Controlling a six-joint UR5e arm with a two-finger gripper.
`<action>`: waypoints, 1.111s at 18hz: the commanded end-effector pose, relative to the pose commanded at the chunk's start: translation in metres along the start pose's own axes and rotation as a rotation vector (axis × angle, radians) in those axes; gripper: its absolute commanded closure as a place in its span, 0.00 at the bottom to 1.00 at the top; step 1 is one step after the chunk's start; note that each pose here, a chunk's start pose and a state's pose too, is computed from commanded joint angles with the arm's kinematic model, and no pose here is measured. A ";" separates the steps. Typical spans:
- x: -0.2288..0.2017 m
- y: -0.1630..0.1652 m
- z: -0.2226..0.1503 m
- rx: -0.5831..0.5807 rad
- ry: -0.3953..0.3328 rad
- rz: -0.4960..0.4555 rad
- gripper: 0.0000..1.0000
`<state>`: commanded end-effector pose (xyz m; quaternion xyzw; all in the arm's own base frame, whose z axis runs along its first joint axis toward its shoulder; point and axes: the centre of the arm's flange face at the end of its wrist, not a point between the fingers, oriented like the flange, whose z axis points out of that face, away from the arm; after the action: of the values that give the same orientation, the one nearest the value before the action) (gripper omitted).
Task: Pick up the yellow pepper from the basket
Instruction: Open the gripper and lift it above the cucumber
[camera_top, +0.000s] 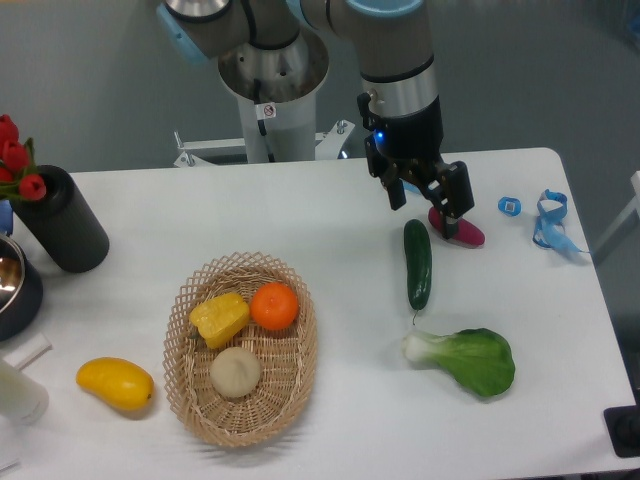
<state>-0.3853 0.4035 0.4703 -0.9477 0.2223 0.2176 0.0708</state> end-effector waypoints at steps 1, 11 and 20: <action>0.000 0.000 0.000 0.003 0.000 0.002 0.00; 0.001 -0.013 0.008 0.125 0.012 -0.177 0.00; 0.019 -0.023 0.027 0.196 0.013 -0.341 0.00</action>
<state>-0.3701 0.4224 0.4384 -0.9616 0.0789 0.1737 0.1971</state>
